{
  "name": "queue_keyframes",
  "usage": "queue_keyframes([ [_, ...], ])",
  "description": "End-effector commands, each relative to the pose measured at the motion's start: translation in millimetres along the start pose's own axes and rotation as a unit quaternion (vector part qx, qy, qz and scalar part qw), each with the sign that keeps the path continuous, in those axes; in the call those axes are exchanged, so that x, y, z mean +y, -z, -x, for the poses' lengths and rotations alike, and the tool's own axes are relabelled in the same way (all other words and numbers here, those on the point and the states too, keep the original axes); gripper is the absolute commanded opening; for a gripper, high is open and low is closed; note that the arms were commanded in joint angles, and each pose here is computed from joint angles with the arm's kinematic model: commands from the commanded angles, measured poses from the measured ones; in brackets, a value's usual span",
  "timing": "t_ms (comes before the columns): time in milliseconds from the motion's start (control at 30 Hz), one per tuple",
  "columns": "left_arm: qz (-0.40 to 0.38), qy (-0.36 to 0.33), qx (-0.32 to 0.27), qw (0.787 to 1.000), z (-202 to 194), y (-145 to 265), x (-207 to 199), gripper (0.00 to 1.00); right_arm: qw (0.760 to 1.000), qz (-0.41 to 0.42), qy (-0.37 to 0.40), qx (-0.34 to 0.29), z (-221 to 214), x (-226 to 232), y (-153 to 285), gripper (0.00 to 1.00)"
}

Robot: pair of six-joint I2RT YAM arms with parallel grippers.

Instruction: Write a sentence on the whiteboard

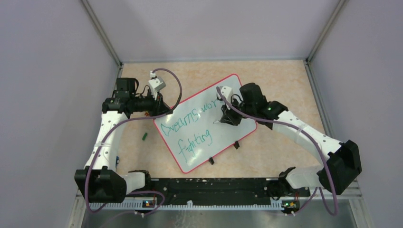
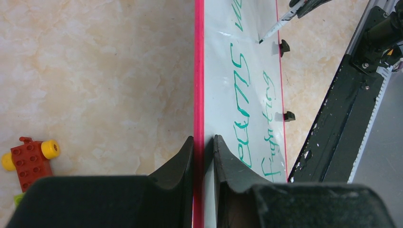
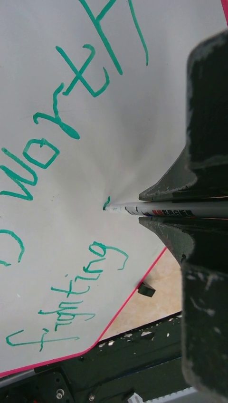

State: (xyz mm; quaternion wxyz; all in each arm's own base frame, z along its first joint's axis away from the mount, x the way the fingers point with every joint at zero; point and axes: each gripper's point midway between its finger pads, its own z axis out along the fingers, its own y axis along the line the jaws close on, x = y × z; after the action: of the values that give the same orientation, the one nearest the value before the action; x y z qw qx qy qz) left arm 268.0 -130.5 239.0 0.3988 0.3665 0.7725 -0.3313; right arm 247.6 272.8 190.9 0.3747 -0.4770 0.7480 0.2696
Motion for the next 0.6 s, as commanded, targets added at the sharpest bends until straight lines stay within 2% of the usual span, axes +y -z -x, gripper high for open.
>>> queue_keyframes([
  [0,-0.012,-0.014,0.004,1.000,-2.1,-4.5,-4.2,0.00,1.000,0.004,0.018,-0.004,0.6,2.0,-3.8,0.00],
  [567,-0.014,-0.015,0.004,1.000,-2.4,-4.9,-4.7,0.00,0.999,0.007,0.001,0.037,-51.5,13.3,-2.1,0.00],
])
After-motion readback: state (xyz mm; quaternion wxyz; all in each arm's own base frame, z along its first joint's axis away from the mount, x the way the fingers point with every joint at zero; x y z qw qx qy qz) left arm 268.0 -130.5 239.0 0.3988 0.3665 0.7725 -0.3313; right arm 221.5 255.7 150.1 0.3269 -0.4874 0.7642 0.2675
